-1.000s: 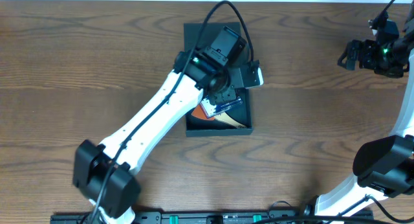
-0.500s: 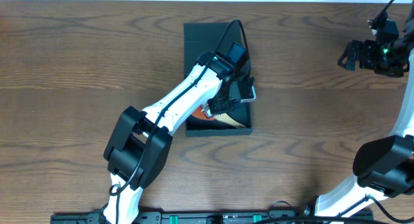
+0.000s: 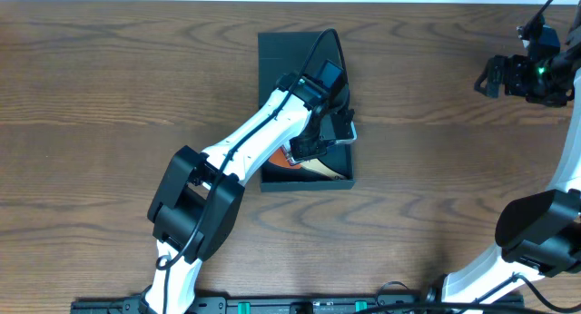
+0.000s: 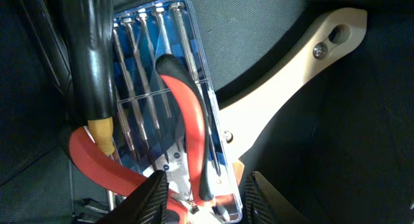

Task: Pack container
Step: 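Carry the pliers into the green box and release them, then move both grippers to the box lid's top edge and grasp it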

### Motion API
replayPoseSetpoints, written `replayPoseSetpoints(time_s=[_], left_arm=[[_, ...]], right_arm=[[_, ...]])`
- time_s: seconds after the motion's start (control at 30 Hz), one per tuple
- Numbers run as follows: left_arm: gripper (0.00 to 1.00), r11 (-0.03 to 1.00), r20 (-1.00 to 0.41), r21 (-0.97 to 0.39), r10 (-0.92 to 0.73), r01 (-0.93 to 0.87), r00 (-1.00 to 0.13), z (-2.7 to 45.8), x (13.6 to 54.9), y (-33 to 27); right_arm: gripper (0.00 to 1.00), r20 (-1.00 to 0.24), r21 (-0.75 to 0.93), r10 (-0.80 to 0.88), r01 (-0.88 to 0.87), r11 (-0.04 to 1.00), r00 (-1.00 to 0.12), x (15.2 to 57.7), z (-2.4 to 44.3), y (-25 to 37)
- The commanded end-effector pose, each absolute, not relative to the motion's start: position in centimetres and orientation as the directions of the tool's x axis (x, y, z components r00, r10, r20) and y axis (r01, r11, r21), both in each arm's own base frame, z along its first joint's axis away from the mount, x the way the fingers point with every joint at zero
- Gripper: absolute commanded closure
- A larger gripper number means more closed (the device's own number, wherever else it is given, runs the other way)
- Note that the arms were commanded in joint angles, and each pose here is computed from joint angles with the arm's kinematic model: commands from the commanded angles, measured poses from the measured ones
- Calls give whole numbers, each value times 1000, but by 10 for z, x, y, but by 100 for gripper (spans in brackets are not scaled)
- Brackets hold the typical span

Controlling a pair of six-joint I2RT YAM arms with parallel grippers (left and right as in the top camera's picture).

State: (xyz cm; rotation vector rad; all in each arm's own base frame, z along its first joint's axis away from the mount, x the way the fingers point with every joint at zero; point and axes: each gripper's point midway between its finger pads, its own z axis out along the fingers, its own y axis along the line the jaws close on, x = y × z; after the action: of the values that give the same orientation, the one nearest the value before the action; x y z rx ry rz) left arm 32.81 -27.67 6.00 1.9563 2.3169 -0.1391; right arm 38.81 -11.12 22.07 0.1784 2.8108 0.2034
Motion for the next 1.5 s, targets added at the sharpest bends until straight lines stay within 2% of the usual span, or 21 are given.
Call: replayPoseSetpoints(time_s=[0.0,0.17,0.33,0.47,0.57,0.6,0.63,0.7,0.73,0.77,0.8,0.9,0.93,0.97,1.0,1.2,1.47], left_arm=[[62,168,-123,-9,978,986,-168,55,328,-273],[61,175,-160,35,973,984,-168,78,332,-274],[56,235,-207,143,957,961,-203,121,344,-270],[48,377,-262,227,912,898,-316,161,353,-254],[43,564,-348,208,806,799,-479,189,361,-233],[40,656,-386,184,733,732,-560,200,367,-220],[39,720,-413,157,669,676,-617,206,371,-209],[39,820,-463,42,522,571,-716,217,379,-190],[40,849,-474,-24,455,528,-753,219,382,-182],[45,867,-477,-79,400,492,-783,220,385,-175],[48,884,-475,-154,326,442,-817,221,390,-165],[76,890,-439,-350,120,293,-890,219,406,-137],[81,881,-426,-399,69,256,-902,217,411,-130],[91,866,-414,-447,22,224,-910,216,418,-123],[94,851,-403,-485,-15,199,-915,213,424,-116],[94,818,-320,-570,-131,80,-938,176,453,-94],[94,705,-196,-709,-162,26,-967,119,477,-117]], right_arm=[[1,-303,157,134,89,984,-944,389,219,-112],[1,-306,160,134,88,983,-943,390,219,-112],[1,-309,159,134,87,983,-942,390,219,-112],[1,-320,200,135,72,977,-938,393,221,-105],[1,-375,338,140,6,941,-916,405,232,-81],[9,-407,409,145,-38,912,-902,411,241,-68],[23,-429,456,149,-72,887,-891,416,247,-59],[71,-459,541,178,-114,833,-871,424,261,-42],[89,-457,561,197,-109,821,-867,427,264,-38],[99,-450,569,215,-93,817,-866,430,265,-36],[99,-448,571,224,-85,816,-865,433,265,-32],[99,-445,559,211,-86,825,-871,438,262,-22],[99,-441,553,206,-84,829,-874,440,259,-19],[99,-434,546,201,-79,834,-879,442,255,-16],[99,-424,538,196,-71,840,-884,444,251,-12],[99,-326,554,163,-48,831,-931,460,207,18],[99,-229,575,91,-59,816,-969,478,142,56]])
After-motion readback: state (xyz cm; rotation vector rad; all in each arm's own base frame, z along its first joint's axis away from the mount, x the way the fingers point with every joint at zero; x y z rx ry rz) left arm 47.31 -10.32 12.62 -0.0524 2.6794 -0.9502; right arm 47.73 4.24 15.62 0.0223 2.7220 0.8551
